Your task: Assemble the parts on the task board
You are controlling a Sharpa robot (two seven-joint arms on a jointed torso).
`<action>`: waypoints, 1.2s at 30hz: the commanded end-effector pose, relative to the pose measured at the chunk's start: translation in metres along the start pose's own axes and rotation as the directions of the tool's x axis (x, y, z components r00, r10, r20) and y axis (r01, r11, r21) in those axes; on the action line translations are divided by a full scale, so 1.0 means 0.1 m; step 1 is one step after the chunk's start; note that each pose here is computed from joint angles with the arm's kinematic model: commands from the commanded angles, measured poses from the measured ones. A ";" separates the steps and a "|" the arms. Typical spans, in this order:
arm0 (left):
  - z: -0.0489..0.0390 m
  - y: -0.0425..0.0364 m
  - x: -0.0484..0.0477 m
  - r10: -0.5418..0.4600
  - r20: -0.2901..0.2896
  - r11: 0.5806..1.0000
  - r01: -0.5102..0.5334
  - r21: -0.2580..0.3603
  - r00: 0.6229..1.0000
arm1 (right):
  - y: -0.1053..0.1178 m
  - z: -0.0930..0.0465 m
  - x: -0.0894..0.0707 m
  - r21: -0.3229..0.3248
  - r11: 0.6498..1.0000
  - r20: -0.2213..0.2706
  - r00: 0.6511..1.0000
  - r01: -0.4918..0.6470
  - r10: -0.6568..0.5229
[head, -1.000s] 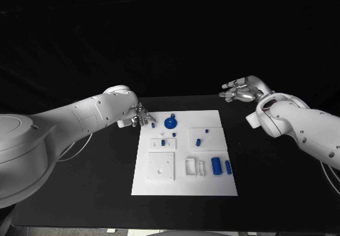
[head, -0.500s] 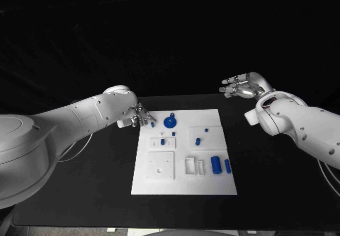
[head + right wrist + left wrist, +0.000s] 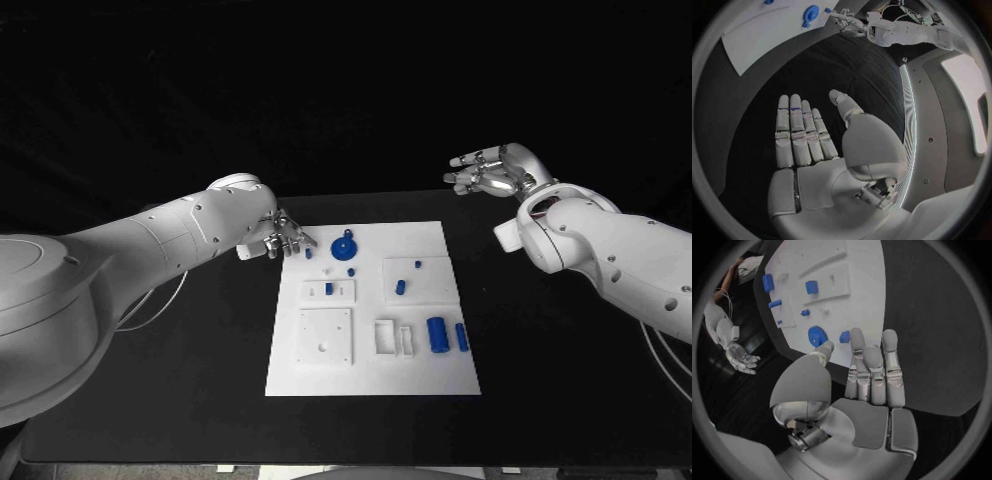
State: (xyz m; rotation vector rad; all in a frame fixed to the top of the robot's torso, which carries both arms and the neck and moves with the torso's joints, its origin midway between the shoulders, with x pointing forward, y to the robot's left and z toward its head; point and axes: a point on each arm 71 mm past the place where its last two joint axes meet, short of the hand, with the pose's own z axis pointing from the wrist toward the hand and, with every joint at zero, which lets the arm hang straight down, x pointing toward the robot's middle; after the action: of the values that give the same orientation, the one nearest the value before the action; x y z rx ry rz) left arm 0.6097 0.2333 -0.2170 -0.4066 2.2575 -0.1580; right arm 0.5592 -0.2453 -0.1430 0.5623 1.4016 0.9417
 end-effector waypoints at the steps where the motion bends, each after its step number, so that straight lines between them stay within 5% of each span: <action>1: 0.004 -0.035 0.025 -0.009 -0.026 1.000 0.010 0.024 1.000 | 0.03 0.00 0.00 -0.015 1.000 0.009 1.000 -0.007 0.008; 36: 0.053 -0.002 0.071 -0.032 -0.048 0.999 0.033 0.025 0.998 | 0.07 0.01 0.02 -0.023 1.000 0.001 1.000 -0.013 0.013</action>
State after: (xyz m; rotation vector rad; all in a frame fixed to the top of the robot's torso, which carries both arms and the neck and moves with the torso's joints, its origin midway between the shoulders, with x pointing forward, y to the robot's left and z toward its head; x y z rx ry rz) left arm 0.6100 0.2347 -0.2244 -0.4369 2.2784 -0.1838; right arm 0.5587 -0.2407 -0.1396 0.5600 1.3940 0.9565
